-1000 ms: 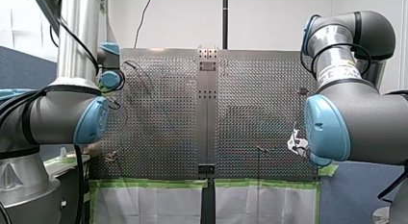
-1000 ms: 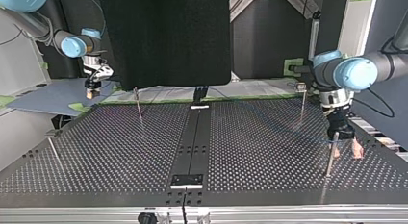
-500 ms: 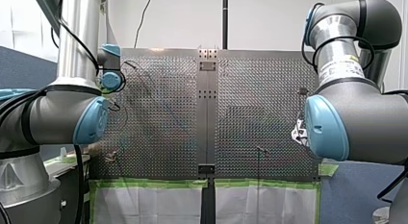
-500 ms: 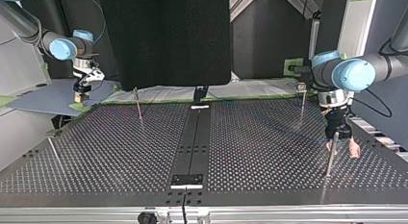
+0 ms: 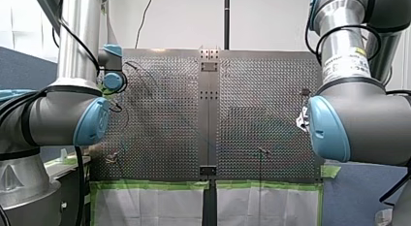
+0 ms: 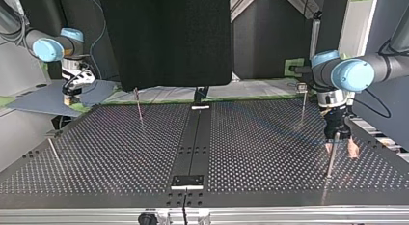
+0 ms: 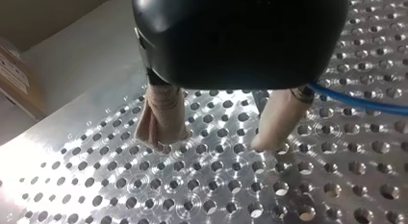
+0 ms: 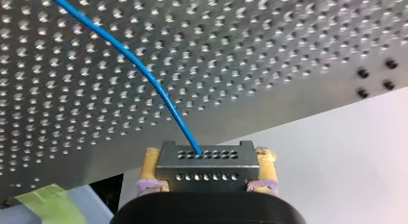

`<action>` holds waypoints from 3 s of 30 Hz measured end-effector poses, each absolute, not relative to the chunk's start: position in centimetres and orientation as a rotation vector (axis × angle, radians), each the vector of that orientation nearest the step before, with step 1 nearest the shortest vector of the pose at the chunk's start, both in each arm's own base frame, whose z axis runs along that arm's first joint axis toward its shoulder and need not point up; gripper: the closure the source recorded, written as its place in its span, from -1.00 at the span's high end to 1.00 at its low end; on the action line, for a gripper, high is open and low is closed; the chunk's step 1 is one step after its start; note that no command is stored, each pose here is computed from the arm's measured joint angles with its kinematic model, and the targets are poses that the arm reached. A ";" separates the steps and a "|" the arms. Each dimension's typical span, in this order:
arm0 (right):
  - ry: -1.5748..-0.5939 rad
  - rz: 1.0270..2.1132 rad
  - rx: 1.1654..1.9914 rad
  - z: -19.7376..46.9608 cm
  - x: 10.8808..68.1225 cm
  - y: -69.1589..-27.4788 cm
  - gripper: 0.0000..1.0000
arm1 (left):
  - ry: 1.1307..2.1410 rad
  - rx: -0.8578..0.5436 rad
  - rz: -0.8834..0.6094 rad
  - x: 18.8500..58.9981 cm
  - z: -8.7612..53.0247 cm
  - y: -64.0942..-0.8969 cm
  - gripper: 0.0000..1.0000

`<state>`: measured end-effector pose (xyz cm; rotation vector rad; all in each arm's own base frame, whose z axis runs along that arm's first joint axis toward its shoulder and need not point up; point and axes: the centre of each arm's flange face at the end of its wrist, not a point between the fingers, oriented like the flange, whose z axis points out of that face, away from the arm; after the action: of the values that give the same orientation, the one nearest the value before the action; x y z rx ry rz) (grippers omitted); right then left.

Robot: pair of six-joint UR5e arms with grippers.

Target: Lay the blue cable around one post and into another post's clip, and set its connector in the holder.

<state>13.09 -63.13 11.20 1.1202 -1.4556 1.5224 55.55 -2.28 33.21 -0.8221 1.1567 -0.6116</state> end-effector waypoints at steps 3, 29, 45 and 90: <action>-1.452 1.527 1.124 12.6 13.1 -63.0 -1.00 | 1.159 -0.822 -0.613 55.5 33.2 -2.4 1.00; -1.183 1.565 1.077 27.1 13.5 -61.7 -1.00 | 1.171 -0.808 -0.622 55.5 33.2 -3.4 1.00; -1.188 1.545 1.107 24.7 11.8 -62.6 -1.00 | 1.171 -0.799 -0.632 55.2 33.7 -4.0 1.00; -1.104 1.705 1.266 27.1 12.2 -64.7 -1.00 | 1.172 -0.781 -0.623 55.0 34.2 -4.5 1.00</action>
<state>12.17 -64.69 27.12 1.2657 -1.1040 1.7052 55.00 -4.46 34.18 -0.7809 1.1723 -0.6234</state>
